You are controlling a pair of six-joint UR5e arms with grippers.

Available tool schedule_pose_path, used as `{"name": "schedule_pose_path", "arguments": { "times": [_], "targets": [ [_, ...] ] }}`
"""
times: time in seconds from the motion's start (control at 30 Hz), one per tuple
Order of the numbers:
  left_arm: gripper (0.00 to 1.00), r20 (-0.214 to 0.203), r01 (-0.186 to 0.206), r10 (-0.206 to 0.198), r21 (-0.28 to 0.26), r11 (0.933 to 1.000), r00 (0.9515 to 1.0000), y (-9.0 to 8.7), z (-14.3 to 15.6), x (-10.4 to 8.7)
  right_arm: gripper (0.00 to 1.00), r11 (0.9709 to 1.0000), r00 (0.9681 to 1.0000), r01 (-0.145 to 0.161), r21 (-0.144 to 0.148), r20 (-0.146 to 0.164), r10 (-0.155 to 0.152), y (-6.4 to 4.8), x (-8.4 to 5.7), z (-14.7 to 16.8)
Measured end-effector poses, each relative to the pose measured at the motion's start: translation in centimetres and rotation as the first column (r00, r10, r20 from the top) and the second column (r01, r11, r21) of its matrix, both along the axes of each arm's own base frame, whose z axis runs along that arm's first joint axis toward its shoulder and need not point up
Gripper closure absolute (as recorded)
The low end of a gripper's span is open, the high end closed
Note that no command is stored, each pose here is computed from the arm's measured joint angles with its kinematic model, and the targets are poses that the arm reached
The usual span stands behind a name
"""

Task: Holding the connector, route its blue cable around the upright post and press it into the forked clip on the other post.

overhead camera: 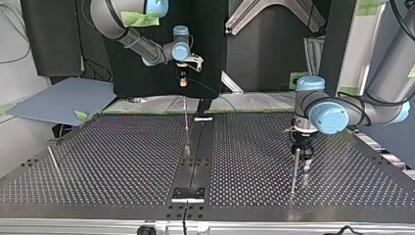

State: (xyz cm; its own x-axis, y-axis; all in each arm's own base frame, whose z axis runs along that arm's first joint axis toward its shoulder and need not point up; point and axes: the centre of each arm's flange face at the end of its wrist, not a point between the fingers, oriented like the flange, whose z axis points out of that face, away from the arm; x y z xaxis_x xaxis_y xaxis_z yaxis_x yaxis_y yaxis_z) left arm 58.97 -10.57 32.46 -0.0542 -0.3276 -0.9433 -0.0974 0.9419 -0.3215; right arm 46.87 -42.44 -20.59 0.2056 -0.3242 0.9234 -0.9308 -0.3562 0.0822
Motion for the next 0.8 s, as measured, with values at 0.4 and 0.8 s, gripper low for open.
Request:
{"name": "schedule_pose_path", "arguments": {
  "times": [0.4, 0.8],
  "targets": [
    [0.00, -0.002, -0.003, 0.003, 0.000, 1.0000, 1.0000, 0.0, 0.0, 0.0, 1.00, 0.9966, 0.9976, 0.047, 0.068, -0.054, -0.043, 1.0, -4.5, -5.9],
    [0.00, -0.002, -0.004, 0.004, 0.000, 1.0000, 1.0000, 0.0, 0.0, 0.0, 1.00, 0.9924, 0.9946, 0.067, 0.103, -0.086, -0.058, 1.9, -6.6, -8.8]
  ]
}}
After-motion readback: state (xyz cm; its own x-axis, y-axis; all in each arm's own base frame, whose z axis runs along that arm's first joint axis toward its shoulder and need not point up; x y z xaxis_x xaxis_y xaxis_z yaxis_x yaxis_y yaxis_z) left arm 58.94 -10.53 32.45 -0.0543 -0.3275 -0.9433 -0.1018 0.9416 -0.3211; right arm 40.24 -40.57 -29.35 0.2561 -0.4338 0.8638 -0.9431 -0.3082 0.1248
